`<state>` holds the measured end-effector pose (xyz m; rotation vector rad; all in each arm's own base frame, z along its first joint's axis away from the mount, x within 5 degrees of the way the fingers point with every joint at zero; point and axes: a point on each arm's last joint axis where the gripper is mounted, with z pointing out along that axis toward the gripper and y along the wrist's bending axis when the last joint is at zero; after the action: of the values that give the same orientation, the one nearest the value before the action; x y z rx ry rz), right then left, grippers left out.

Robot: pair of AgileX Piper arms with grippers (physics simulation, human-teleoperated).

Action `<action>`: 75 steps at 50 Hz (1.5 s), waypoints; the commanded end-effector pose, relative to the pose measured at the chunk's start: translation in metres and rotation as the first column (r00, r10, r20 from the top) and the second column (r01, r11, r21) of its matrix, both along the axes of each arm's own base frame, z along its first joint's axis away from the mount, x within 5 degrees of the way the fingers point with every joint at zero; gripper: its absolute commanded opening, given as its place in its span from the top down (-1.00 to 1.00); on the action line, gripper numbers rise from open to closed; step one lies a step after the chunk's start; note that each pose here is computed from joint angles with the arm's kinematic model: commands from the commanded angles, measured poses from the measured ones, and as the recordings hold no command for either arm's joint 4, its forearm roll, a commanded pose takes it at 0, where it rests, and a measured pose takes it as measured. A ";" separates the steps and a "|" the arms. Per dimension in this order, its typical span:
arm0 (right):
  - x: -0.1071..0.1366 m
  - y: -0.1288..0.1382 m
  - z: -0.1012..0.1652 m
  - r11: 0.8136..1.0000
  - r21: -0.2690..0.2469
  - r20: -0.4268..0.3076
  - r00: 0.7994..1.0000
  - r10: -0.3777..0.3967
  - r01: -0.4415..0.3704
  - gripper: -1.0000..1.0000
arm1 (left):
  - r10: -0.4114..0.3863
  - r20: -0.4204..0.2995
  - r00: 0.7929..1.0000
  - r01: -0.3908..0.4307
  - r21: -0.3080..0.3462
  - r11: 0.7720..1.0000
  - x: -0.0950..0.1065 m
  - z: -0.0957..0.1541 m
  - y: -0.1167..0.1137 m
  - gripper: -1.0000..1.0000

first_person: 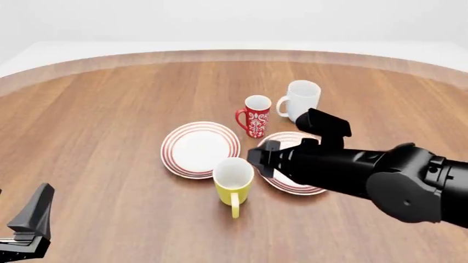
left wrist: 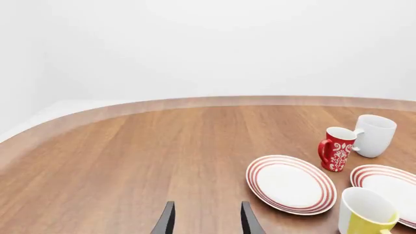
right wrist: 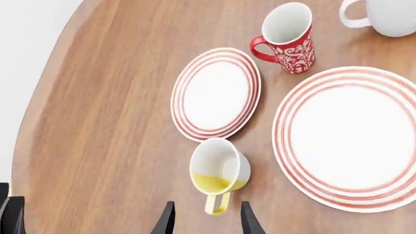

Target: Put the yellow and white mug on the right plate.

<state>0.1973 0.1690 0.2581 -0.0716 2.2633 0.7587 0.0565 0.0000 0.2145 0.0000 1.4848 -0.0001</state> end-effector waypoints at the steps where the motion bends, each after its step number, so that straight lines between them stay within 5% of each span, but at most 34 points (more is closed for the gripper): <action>1: 0.002 -0.003 -0.012 1.000 0.006 -0.015 1.000 -0.024 0.024 -1.00 | 0.000 0.000 1.000 0.000 0.000 1.000 0.000 0.000 0.000 -1.00; 13: -0.008 0.007 -0.031 0.999 0.050 -0.052 0.999 -0.007 0.009 -1.00 | 0.000 0.000 1.000 0.000 0.000 1.000 0.000 0.000 0.000 -1.00; 75: 0.000 0.028 -0.069 0.998 0.065 -0.093 0.996 0.002 0.004 -1.00 | 0.000 0.000 1.000 0.000 0.000 1.000 0.000 0.000 0.000 -1.00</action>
<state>0.1968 0.1954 0.1939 -0.0139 2.3194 0.8467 0.0565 0.0000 0.2145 0.0001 1.4848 0.0001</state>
